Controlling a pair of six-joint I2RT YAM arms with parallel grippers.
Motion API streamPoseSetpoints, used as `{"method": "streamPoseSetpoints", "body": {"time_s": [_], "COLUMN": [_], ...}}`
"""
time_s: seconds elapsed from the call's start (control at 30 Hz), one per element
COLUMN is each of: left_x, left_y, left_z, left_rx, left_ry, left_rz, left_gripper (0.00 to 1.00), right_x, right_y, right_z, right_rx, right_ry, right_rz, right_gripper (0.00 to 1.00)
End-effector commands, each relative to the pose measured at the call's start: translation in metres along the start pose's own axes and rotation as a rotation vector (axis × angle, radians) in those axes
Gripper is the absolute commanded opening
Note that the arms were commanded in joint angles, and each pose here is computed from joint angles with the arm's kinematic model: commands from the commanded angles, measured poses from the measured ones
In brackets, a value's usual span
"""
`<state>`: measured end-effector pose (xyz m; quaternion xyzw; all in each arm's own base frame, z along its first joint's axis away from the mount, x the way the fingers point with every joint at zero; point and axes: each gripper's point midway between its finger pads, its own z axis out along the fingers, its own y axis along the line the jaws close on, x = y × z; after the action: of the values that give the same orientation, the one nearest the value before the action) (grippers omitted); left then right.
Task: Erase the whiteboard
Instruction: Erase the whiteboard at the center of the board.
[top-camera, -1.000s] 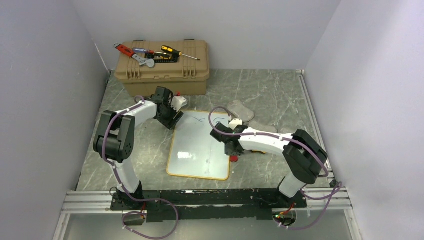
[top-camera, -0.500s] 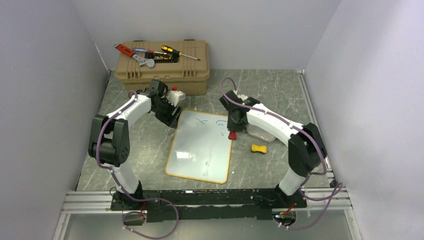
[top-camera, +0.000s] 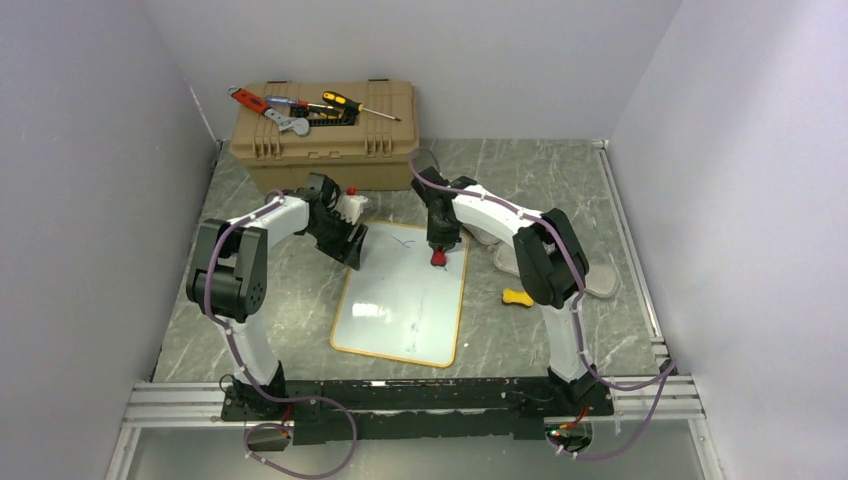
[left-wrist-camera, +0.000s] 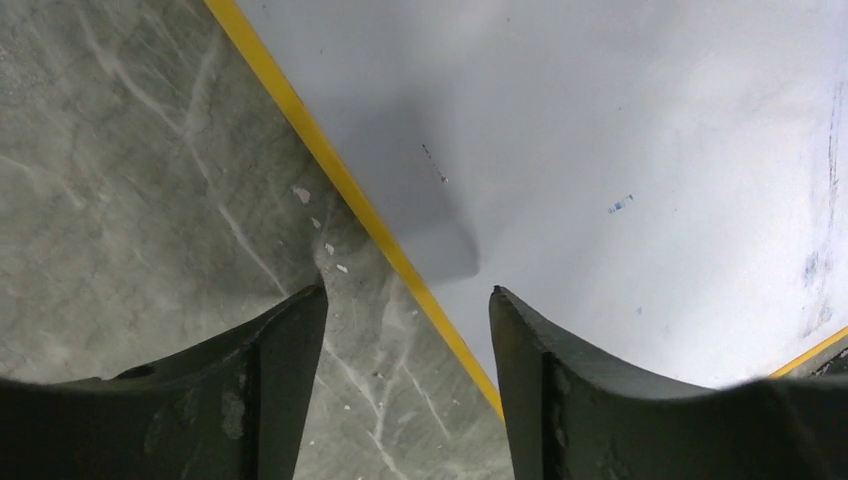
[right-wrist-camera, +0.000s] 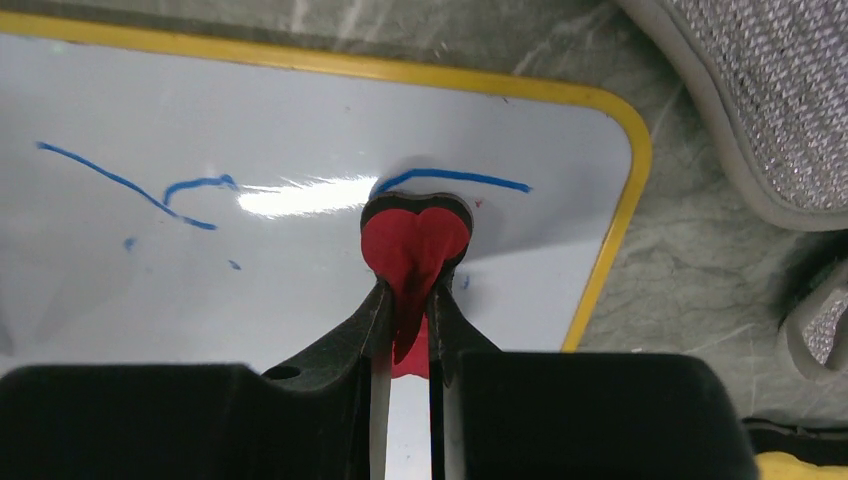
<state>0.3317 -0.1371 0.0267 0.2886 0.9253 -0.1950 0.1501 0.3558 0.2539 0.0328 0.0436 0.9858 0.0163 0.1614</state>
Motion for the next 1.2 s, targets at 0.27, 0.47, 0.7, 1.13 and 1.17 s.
{"method": "streamPoseSetpoints", "body": {"time_s": [0.27, 0.47, 0.7, 1.13, 1.17], "left_x": [0.013, 0.014, 0.014, 0.028, 0.029], "left_y": [0.002, 0.005, 0.004, 0.008, 0.007], "left_z": [0.023, 0.022, 0.025, 0.037, 0.038], "left_rx": [0.01, -0.009, -0.022, -0.041, -0.039], "left_ry": [0.039, 0.045, 0.049, 0.103, 0.107], "left_rz": [0.001, 0.01, 0.025, 0.034, 0.032], "left_gripper": [0.56, 0.56, 0.49, 0.32, 0.32], "right_x": [-0.016, -0.013, -0.011, -0.02, -0.022], "right_y": [0.004, 0.003, 0.0, 0.057, 0.066], "right_z": [-0.014, -0.016, -0.016, 0.01, 0.012], "right_rx": [-0.068, -0.069, -0.06, -0.11, -0.132], "right_ry": [-0.039, -0.032, -0.044, -0.033, -0.034], "right_rz": [-0.007, -0.022, 0.012, 0.027, 0.03], "right_gripper": [0.35, 0.39, 0.2, 0.0, 0.0]}}
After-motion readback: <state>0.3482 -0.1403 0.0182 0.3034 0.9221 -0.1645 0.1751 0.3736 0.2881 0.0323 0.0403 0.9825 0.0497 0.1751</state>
